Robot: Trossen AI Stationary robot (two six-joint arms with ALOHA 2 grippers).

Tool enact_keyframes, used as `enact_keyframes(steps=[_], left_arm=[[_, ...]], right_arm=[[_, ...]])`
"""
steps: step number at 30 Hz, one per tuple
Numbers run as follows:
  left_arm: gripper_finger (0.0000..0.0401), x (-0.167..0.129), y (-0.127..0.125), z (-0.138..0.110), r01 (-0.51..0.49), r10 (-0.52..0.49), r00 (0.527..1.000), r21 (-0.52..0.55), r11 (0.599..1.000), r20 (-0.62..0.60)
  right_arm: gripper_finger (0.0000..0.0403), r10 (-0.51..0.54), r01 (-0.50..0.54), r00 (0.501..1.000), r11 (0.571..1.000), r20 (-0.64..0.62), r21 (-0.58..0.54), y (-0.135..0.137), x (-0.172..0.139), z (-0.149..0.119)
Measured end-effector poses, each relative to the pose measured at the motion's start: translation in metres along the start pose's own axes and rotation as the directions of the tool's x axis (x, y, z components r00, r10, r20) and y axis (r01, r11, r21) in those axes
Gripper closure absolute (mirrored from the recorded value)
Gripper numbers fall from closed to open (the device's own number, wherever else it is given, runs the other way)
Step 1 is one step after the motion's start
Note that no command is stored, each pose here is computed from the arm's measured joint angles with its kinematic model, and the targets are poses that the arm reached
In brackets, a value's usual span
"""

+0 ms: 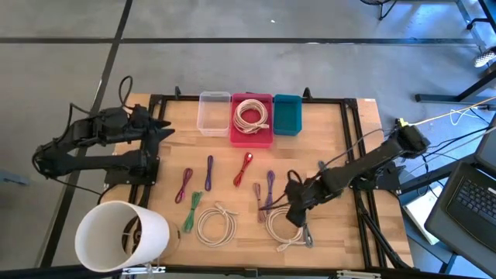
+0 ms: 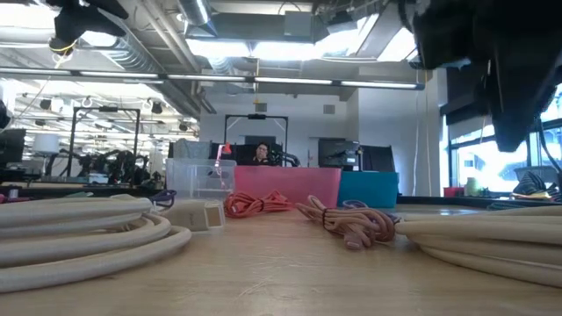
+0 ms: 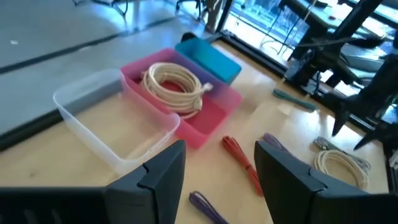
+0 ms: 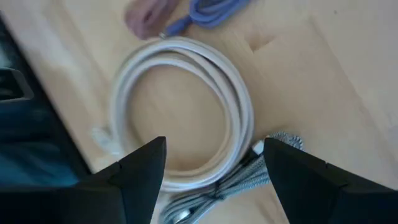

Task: Pick & Place USB Port
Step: Put the white HDMI cable into the pink bin

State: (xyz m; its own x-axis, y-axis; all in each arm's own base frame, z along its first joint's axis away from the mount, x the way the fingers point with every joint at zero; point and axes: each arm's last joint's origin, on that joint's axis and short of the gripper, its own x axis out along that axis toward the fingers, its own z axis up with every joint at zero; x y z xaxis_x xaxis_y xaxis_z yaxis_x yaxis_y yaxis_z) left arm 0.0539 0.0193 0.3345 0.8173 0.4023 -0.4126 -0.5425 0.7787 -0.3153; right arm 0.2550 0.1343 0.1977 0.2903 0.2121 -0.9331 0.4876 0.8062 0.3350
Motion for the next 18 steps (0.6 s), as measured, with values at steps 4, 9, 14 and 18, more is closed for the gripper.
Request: enact_keyframes(steps=[4,9,14,18], left_arm=[[0.0216,0.000,-0.001,0.002,0.009,-0.010,1.000,0.022,1.000,0.025],[0.0217,0.000,-0.001,0.002,-0.001,0.000,1.000,0.031,1.000,0.028],[0.0217,0.000,0.000,0.003,-0.023,0.022,0.999,0.031,0.999,0.038],[0.0217,0.000,0.000,0.003,-0.023,0.022,0.999,0.031,0.999,0.038]], right_arm=[[0.0130,-0.037,0.036,0.999,0.998,-0.024,-0.061,0.001,0.019,0.001],[0.0130,-0.077,0.072,0.996,0.992,-0.045,-0.099,0.000,0.037,0.002],[0.0130,-0.115,0.109,0.992,0.989,-0.059,-0.099,-0.002,0.054,0.002],[0.0135,-0.129,0.123,0.990,0.988,-0.064,-0.094,-0.002,0.064,0.002]])
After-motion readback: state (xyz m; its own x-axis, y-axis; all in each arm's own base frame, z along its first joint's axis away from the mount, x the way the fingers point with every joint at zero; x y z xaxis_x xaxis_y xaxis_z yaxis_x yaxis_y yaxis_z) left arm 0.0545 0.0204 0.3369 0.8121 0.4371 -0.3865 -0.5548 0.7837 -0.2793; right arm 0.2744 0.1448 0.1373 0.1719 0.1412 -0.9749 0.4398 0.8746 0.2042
